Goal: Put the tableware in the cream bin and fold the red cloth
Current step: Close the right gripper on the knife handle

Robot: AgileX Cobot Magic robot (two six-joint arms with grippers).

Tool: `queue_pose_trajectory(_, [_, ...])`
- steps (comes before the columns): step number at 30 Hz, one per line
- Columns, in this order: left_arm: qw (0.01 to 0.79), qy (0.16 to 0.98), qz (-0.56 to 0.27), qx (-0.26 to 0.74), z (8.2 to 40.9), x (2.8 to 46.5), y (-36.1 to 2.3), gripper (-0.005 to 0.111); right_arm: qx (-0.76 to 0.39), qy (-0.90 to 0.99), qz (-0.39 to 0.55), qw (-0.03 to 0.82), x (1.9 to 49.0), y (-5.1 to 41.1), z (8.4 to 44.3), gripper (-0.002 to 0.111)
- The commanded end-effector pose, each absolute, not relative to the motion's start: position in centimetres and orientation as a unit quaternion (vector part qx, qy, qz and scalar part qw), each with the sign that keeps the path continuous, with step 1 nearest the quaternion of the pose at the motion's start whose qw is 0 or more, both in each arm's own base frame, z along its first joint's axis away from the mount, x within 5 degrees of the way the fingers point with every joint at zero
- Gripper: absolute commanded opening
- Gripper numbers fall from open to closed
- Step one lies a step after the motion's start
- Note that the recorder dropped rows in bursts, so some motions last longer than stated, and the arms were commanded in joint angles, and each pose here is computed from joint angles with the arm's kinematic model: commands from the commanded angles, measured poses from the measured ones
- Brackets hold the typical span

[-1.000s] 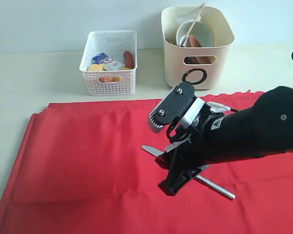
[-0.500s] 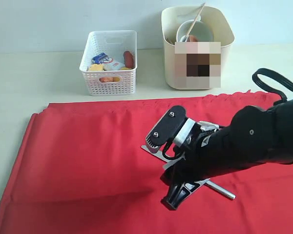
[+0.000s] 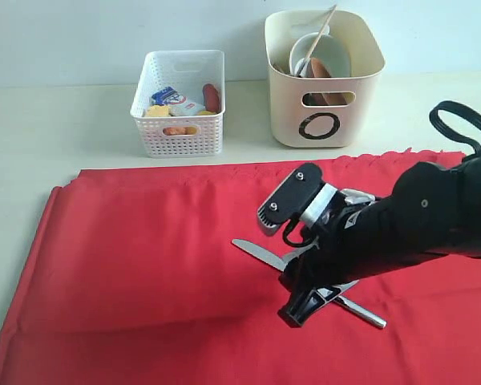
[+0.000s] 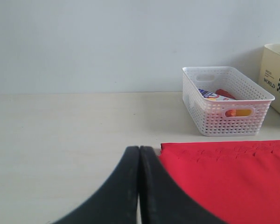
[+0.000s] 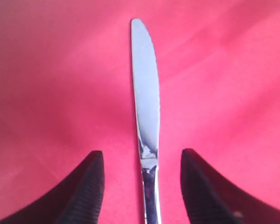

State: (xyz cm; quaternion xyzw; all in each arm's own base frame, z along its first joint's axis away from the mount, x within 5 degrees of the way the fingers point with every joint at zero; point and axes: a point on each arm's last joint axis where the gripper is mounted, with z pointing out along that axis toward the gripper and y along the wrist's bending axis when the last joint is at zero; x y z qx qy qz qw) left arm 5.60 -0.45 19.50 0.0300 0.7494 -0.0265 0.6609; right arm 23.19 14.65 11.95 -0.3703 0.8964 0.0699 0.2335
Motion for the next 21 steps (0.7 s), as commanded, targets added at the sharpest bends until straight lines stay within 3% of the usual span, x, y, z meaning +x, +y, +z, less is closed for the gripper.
queue_pose_trajectory(1, [0.663, 0.748, -0.028, 0.031, 19.4, 5.6, -0.5, 0.0, -0.372, 0.903, 0.06, 0.208, 23.2, 14.3, 10.2, 0.049])
queue_pose_trajectory(5, [0.663, 0.748, -0.028, 0.031, 19.4, 5.6, -0.5, 0.0, -0.373, 0.906, 0.058, 0.191, 23.2, 14.3, 9.3, 0.042])
queue_pose_trajectory(11, [0.663, 0.748, -0.028, 0.031, 19.4, 5.6, -0.5, 0.0, -0.373, 0.906, 0.058, 0.191, 23.2, 14.3, 9.3, 0.013])
queue_pose_trajectory(15, [0.663, 0.748, -0.028, 0.031, 19.4, 5.6, -0.5, 0.0, -0.373, 0.906, 0.058, 0.191, 23.2, 14.3, 9.3, 0.0])
queue_pose_trajectory(21, [0.663, 0.748, -0.028, 0.031, 19.4, 5.6, -0.5, 0.0, -0.369, 0.904, 0.064, 0.207, 23.2, 14.4, 10.4, 0.0])
